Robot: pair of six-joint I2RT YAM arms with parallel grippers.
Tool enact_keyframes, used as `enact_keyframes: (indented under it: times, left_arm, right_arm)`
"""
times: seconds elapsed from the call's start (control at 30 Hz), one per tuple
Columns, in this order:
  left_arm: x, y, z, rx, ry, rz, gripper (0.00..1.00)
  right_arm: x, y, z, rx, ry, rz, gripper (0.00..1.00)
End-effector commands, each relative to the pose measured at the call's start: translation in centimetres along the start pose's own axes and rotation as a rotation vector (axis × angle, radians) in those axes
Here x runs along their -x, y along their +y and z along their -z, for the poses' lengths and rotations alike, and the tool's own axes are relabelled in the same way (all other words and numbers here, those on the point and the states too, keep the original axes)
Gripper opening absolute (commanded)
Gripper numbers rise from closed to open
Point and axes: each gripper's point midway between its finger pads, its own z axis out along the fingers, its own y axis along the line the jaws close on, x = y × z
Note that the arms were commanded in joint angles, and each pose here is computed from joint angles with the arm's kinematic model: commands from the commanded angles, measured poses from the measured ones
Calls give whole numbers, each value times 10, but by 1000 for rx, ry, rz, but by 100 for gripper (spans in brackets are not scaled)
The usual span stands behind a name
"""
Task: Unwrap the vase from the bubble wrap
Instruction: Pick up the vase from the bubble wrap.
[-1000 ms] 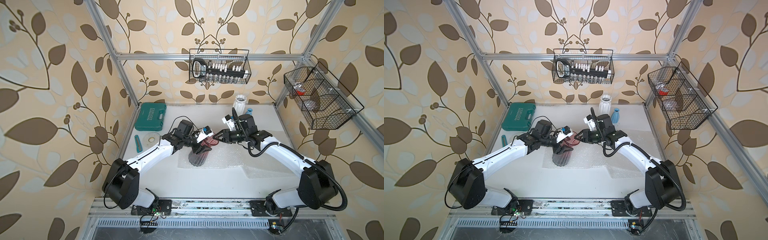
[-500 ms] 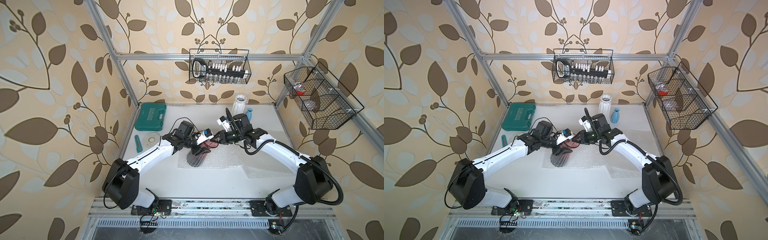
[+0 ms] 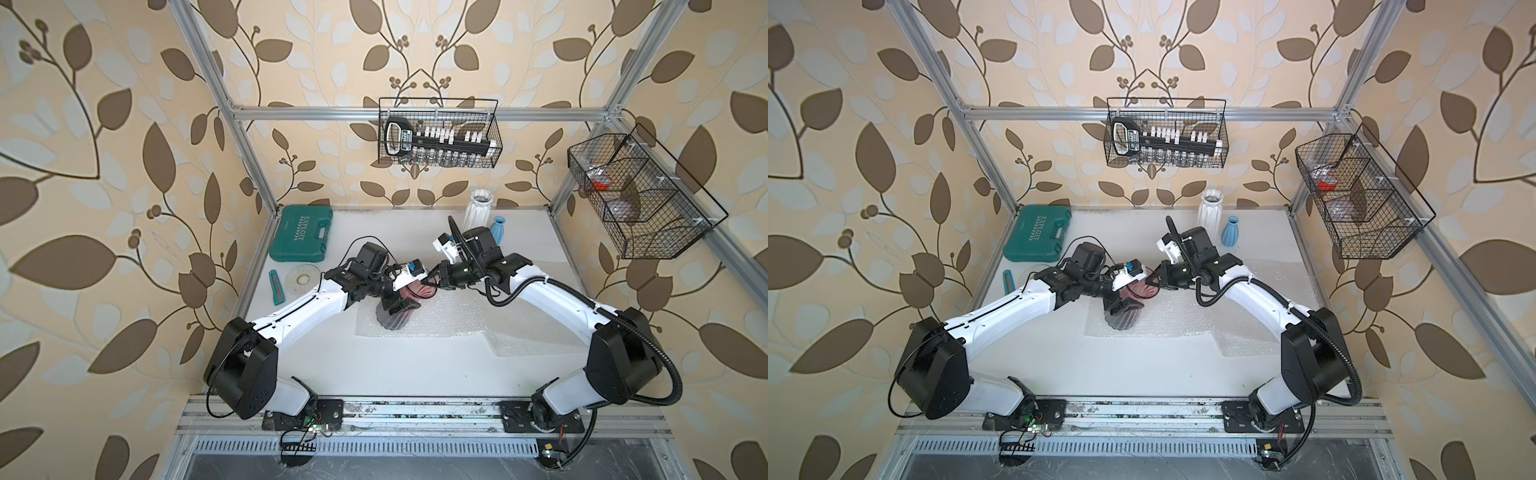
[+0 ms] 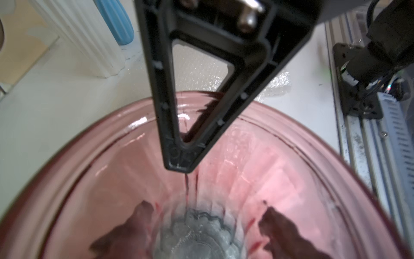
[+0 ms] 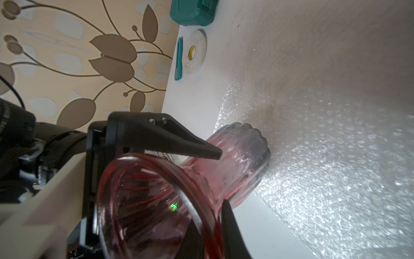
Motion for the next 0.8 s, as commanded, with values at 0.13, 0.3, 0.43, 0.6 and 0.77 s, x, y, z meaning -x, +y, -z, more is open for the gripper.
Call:
enact_keyframes:
  times: [0.13,0.3,0.43,0.6,0.77]
  left_arm:
    - [40,-2,36,92,-72,-44,99]
    - [39,1,67,216,-64,56,99]
    - [31,2,98,330,-38,148,99]
    - [24,6,137,497,-65,250,99]
    - [-3,26,167,730,-81,430,99]
  right_arm:
    - [20,38,14,61,-50,103,6]
    - [31,48,21,76,-70,118,4]
    - [40,62,26,113,-81,131,3]
    - [52,75,34,134,-111,146,2]
    - [79,73,48,120,-194,129,1]
